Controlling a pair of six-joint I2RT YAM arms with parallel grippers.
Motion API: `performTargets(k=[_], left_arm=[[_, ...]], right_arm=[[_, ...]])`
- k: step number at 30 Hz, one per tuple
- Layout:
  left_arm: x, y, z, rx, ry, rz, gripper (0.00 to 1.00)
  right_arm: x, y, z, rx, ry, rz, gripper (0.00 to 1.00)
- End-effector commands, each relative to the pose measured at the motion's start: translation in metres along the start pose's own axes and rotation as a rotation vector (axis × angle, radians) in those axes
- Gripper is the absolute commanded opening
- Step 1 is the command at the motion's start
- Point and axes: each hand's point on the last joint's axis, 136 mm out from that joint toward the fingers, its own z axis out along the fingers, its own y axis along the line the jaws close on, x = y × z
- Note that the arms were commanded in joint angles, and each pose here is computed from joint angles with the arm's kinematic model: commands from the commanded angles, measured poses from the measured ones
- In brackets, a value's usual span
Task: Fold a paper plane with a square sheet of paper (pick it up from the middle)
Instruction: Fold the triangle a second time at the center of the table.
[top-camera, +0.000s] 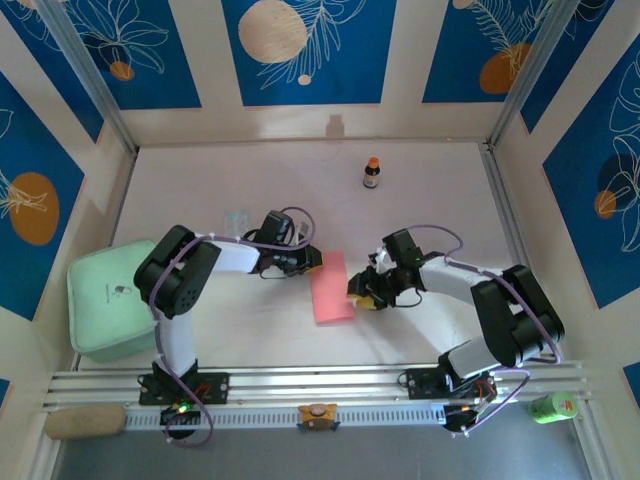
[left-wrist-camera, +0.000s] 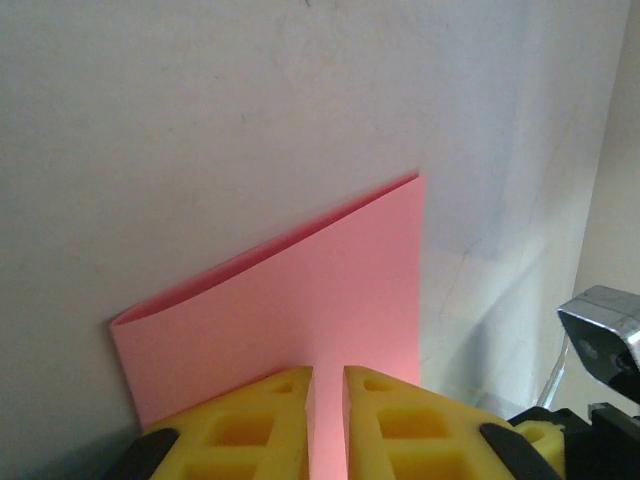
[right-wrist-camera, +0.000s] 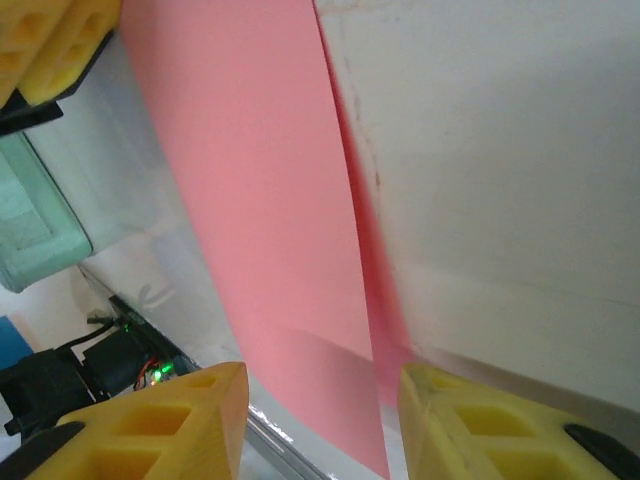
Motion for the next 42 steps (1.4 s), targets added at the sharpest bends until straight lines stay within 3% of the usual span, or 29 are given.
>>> performTargets(k=[1,26,33,40,42], left_arm=[[0.012,0.024,0.003,-0.061,0.037,-0.053,0.17],[0.004,0.004,-0.001,0.002,0.018,-0.032,0.21],[-0.004,-0.018,-0.012,0.048,-0.013,0.003,0.29],[-0.014,-0.056,-0.052,0.079,-0.131,0.127,0.50],[-0.013,-0.061,-0.064,0.064,-0.157,0.166,0.52]], right_arm=[[0.010,0.008,0.008,-0.043,0.077,0.004,0.44],[-0.026,0.030,0.009,-0.174,0.027,-0.052,0.26],[-0.032,0.029,0.008,-0.199,0.027,-0.047,0.11],[-0.036,0.028,0.008,-0.202,0.021,-0.041,0.04],[-0.037,0.027,0.008,-0.196,0.015,-0.037,0.04]])
